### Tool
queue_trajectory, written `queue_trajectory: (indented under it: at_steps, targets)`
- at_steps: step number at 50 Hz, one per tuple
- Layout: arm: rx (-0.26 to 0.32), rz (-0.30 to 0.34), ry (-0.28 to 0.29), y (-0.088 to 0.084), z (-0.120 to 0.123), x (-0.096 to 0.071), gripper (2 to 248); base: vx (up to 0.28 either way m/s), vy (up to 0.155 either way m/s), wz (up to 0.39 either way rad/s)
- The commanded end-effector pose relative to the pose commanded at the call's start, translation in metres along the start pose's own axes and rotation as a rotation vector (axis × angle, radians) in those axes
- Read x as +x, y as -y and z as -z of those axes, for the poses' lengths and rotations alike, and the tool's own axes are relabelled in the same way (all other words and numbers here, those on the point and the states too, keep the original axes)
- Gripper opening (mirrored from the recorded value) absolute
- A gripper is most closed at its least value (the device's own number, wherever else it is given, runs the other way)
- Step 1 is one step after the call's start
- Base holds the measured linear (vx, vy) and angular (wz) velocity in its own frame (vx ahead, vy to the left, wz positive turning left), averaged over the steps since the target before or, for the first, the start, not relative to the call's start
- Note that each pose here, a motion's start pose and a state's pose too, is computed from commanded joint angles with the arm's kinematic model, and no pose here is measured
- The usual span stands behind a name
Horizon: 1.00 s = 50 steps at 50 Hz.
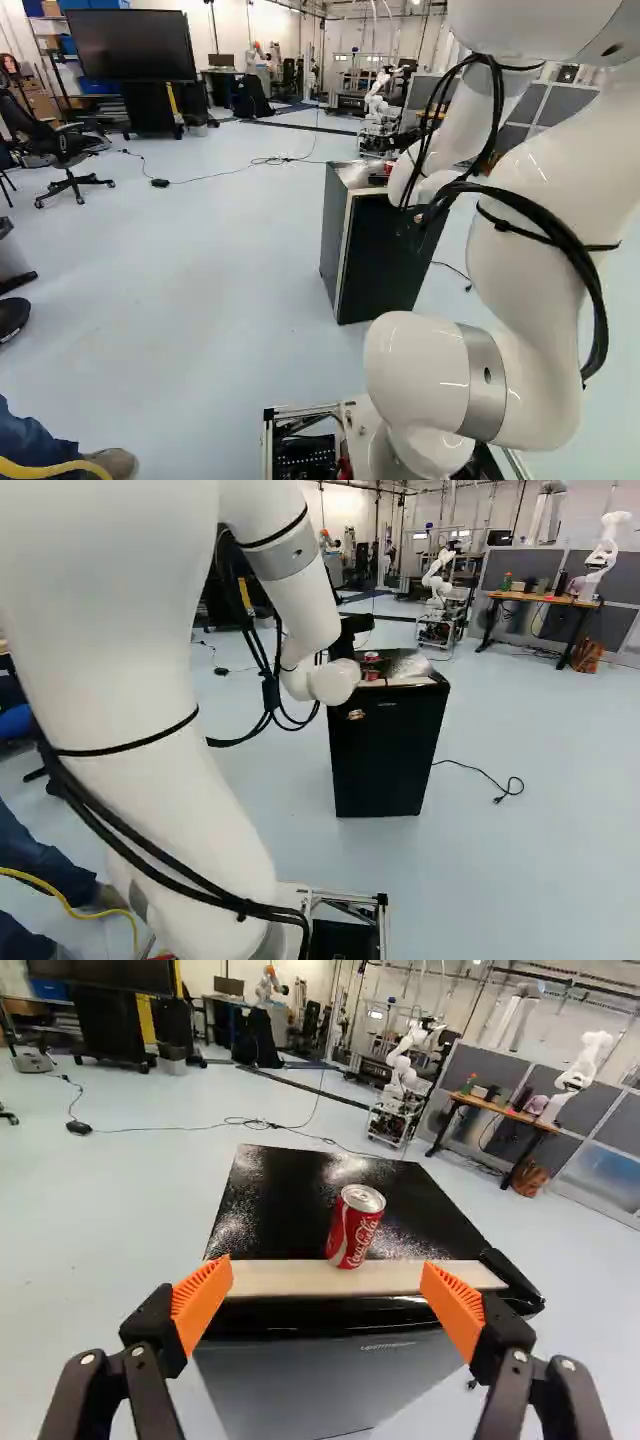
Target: Grab a drink from the fridge
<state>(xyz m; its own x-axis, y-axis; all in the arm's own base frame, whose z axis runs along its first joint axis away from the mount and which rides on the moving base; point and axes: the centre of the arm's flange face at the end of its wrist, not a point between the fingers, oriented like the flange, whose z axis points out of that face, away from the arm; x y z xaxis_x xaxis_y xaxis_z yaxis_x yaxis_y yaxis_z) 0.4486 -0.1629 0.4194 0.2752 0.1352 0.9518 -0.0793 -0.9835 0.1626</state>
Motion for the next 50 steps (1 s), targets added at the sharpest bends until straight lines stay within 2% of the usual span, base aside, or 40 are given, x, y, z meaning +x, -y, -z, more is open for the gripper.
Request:
queue_trajectory:
  at_steps: [24,50]
  targets:
    - [-0.065,-0.075,-0.041,-0.004,-0.018,-0.015,247,0.0,0.0,0.0]
    - [-0.087,-0.111,-0.032,-0.004,-0.049,-0.034,247,0.0,0.0,0.0]
